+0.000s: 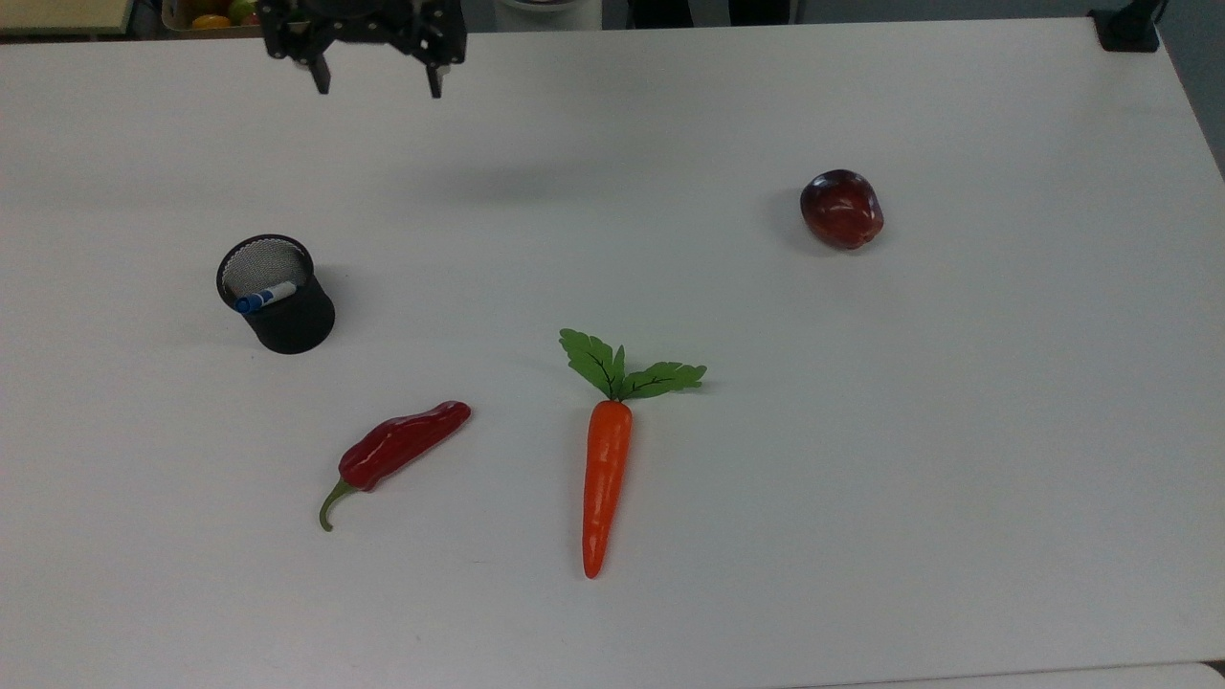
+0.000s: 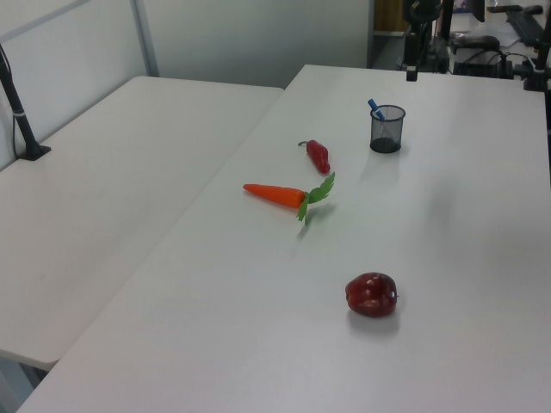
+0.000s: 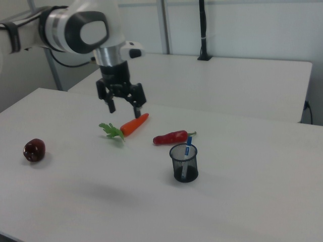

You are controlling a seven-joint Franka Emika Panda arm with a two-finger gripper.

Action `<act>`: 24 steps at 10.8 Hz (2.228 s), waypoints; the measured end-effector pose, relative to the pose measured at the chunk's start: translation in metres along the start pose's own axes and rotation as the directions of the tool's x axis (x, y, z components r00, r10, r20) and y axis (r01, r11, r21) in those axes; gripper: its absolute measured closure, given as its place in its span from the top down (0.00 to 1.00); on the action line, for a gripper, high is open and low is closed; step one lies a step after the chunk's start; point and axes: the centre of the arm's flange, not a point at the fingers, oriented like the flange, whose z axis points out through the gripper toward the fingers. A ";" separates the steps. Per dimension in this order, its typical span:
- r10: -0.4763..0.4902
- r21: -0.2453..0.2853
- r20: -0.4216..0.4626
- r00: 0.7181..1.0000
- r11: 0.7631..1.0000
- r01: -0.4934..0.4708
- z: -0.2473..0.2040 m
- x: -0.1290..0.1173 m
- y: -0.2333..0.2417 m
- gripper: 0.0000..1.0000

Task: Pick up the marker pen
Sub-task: 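Lower the open gripper over the marker in the pen cup, then close the gripper on the blue-capped marker's top end, then lift the marker straight up out of the pen cup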

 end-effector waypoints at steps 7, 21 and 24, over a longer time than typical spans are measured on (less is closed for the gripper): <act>-0.044 -0.067 -0.144 0.989 0.997 0.034 0.080 0.040 0.122 0.99; 0.039 -0.040 -0.283 0.958 0.998 -0.053 0.152 0.085 0.118 0.18; 0.037 -0.044 -0.299 0.954 0.998 -0.052 0.142 0.088 0.118 0.18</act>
